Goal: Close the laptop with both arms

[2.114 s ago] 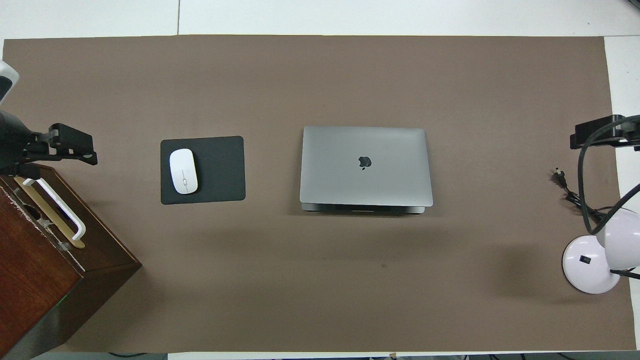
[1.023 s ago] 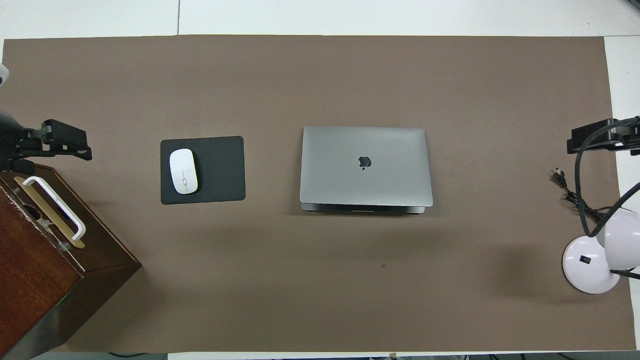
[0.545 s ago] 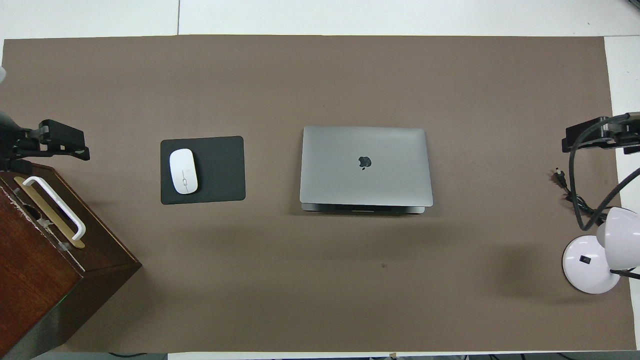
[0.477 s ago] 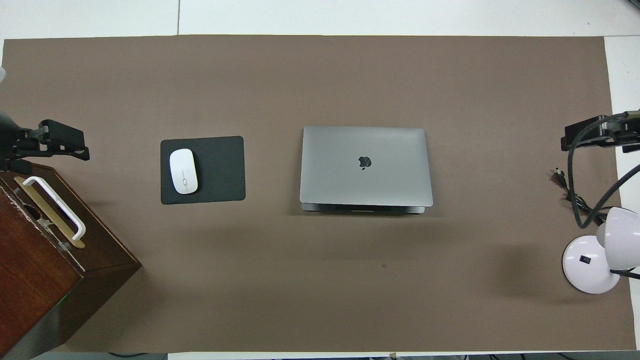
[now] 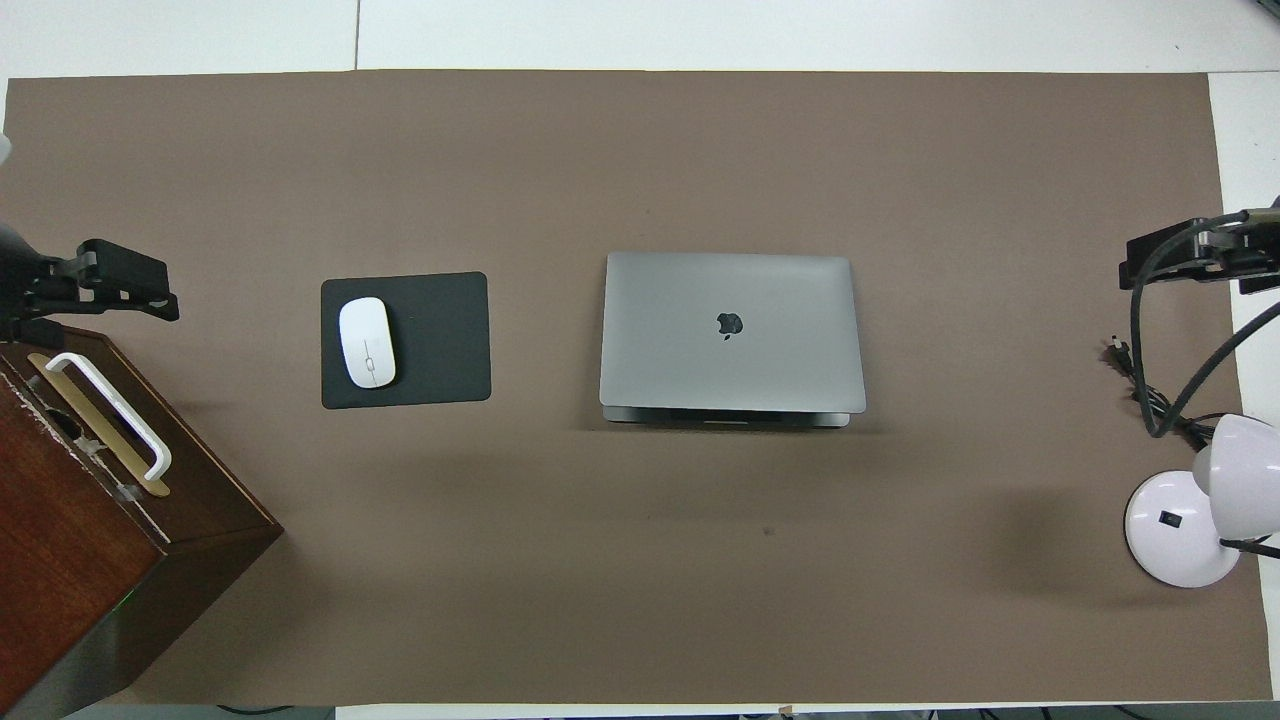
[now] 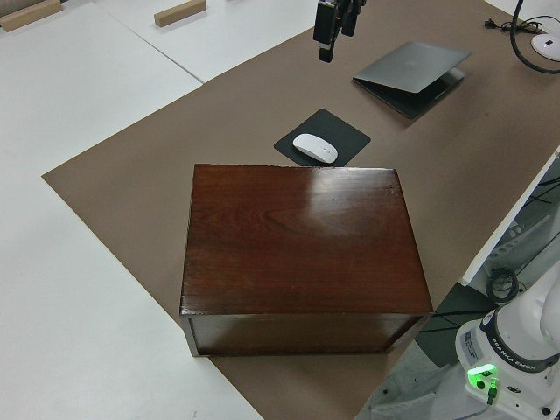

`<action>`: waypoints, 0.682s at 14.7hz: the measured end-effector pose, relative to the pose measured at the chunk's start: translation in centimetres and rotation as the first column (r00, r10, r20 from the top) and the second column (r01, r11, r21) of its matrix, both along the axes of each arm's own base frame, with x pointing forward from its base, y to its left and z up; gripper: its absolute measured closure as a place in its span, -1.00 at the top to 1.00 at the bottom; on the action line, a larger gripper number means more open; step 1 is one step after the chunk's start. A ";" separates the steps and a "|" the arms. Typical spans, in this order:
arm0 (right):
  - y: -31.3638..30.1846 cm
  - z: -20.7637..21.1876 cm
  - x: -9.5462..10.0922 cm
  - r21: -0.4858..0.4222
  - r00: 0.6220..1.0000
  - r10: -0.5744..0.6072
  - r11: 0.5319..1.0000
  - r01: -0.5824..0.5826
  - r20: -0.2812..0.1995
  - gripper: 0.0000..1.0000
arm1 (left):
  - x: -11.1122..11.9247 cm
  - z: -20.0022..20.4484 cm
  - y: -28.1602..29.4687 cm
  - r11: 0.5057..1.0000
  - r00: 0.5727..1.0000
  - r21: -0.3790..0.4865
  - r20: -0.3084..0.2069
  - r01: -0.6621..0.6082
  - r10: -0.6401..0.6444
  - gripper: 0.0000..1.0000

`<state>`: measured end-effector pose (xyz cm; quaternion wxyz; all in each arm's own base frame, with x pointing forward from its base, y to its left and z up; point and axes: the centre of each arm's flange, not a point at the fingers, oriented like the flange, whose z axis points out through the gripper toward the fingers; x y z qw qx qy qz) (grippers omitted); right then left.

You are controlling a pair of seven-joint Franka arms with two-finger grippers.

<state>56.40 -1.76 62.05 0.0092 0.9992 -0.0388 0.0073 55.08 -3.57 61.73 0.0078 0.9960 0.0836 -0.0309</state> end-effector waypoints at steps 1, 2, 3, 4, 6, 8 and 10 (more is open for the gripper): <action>-0.1 0.0 0.0 0.000 1.000 -0.002 1.000 0.002 0.001 1.00 | 0.0 0.0 0.0 1.000 1.000 0.000 0.000 0.000 0.000 1.00; -0.1 0.1 0.1 0.000 1.000 -0.002 1.000 0.002 0.008 1.00 | 0.0 0.0 0.0 1.000 1.000 0.000 0.000 0.000 0.000 1.00; -0.1 0.2 0.2 -0.001 1.000 -0.002 1.000 0.002 0.021 1.00 | 0.0 0.0 0.0 1.000 1.000 0.000 0.000 0.000 0.000 1.00; -0.1 0.4 0.3 -0.001 1.000 -0.002 1.000 0.002 0.031 1.00 | 0.0 0.0 0.0 1.000 1.000 0.000 0.000 0.000 0.000 1.00; -0.1 0.6 0.3 -0.001 0.999 -0.002 1.000 0.002 0.038 1.00 | 0.0 0.0 0.0 1.000 1.000 0.000 0.000 0.000 0.000 1.00; -0.1 0.7 0.3 -0.001 0.999 -0.002 1.000 0.002 0.039 1.00 | 0.0 0.0 0.0 1.000 1.000 0.000 0.000 0.001 -0.001 1.00; -0.1 0.7 0.4 -0.001 0.999 -0.001 1.000 0.002 0.041 1.00 | 0.0 0.0 0.0 1.000 1.000 0.000 0.000 0.001 -0.001 1.00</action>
